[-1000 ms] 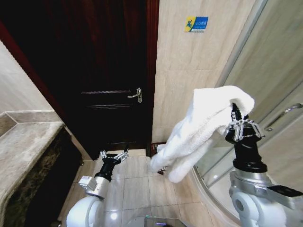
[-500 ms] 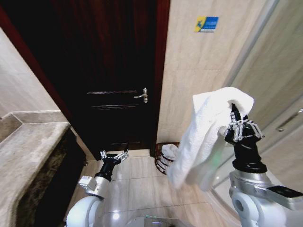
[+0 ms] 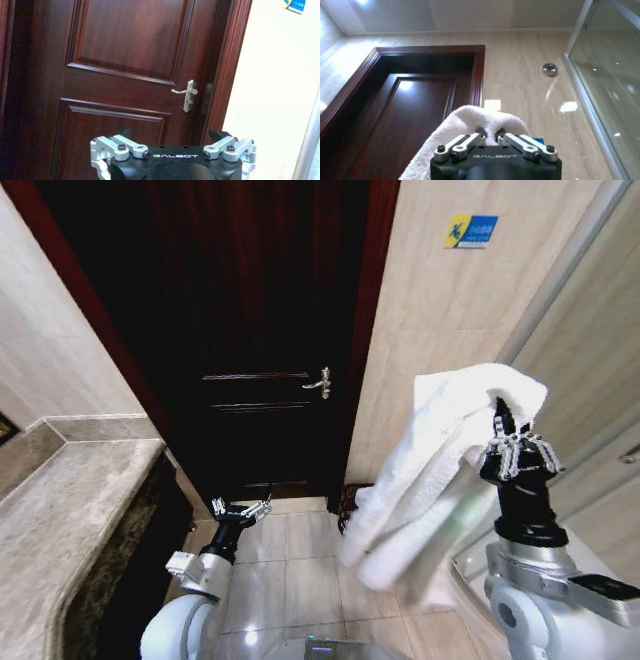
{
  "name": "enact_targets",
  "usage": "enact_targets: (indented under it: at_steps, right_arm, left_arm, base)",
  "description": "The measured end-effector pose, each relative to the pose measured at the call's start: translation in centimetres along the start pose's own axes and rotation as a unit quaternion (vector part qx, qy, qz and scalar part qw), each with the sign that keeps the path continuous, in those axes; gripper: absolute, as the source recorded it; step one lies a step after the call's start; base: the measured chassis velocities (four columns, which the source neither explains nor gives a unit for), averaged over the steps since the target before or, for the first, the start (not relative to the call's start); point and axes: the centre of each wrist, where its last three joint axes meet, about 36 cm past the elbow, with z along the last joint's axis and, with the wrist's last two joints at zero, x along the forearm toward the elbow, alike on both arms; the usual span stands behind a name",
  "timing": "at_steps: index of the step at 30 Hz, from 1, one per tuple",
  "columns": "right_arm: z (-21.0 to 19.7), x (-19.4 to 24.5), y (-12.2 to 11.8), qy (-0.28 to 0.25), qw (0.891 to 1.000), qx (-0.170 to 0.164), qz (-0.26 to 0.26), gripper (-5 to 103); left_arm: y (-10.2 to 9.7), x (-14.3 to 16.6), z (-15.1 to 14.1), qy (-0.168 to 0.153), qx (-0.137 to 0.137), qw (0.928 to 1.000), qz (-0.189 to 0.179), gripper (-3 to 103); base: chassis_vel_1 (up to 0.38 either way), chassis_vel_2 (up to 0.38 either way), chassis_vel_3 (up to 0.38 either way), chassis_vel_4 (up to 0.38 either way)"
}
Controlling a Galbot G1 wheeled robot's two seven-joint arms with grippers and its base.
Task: Discard the used towel into the hamper.
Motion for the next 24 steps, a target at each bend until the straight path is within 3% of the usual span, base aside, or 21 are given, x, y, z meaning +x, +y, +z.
enact_targets:
  at_steps: [16, 24]
  right_arm:
    - [0.0, -0.2, 0.0, -0.008, 1.0, 0.002, 0.009, 7]
    - [0.3, -0.5, -1.0, -0.02, 0.999, 0.02, 0.026, 7]
  left_arm:
    - [0.0, 0.0, 0.0, 0.0, 0.0, 1.0, 0.0, 100]
    - [0.0, 0.0, 0.0, 0.0, 0.0, 1.0, 0.0, 100]
  base:
    - [0.018, 0.015, 0.01, 0.014]
    - [0.0, 0.0, 0.0, 0.0]
